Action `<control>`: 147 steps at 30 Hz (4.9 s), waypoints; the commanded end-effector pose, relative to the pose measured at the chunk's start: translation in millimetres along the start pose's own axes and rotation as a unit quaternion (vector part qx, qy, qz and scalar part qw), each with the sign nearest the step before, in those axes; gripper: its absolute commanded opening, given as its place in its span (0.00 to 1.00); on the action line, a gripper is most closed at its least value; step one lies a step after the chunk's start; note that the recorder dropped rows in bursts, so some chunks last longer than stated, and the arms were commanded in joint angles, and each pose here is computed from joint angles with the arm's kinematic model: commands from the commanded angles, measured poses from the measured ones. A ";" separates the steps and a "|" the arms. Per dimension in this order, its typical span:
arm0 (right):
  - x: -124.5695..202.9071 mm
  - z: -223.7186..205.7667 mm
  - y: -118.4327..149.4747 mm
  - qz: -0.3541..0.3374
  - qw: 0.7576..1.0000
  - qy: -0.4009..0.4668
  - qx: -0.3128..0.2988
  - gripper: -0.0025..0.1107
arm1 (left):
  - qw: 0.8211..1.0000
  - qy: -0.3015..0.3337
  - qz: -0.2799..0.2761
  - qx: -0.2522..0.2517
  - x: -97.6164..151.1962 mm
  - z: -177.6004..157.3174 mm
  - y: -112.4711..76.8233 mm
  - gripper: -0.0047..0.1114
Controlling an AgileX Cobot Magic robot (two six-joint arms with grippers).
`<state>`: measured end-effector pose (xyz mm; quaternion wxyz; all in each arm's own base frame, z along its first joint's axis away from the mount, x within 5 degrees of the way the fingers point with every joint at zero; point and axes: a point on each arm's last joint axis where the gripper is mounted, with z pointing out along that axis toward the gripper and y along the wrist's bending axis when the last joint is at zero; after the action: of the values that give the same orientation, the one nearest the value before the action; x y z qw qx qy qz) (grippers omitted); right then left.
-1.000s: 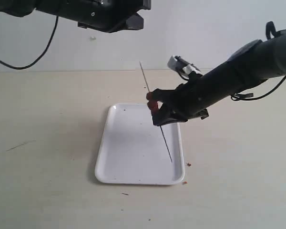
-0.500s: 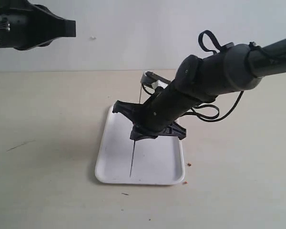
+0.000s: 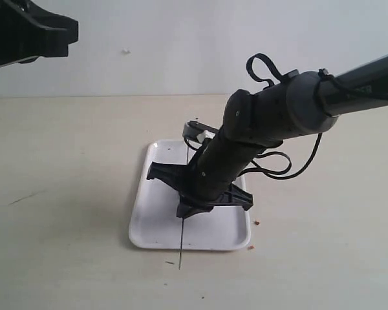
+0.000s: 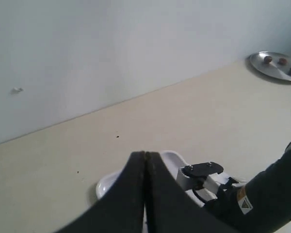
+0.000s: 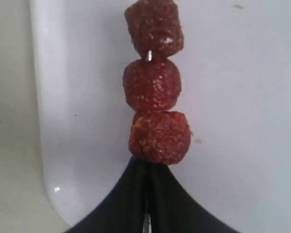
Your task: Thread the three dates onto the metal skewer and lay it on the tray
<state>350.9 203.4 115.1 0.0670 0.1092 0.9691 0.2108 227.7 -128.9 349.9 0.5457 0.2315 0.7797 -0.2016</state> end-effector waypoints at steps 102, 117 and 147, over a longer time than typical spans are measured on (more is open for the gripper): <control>178.6 -297.9 -86.4 -0.348 0.681 -0.633 -0.119 0.02 | 0.931 -0.340 -0.017 -0.132 141.8 -187.1 -5.7 0.04; 211.2 -324.9 -106.2 -0.344 0.638 -0.676 -0.132 0.02 | 0.931 -0.340 -0.017 -0.132 141.8 -187.1 -5.7 0.04; 224.1 -296.8 -157.0 -0.244 0.723 -0.640 0.093 0.02 | 0.931 -0.340 -0.017 -0.132 141.8 -187.1 -5.7 0.04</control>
<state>53.7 2.3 309.0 0.7106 -0.0157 0.7034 -0.0071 40.9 -7.3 277.8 0.8010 0.0625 0.5709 -0.1693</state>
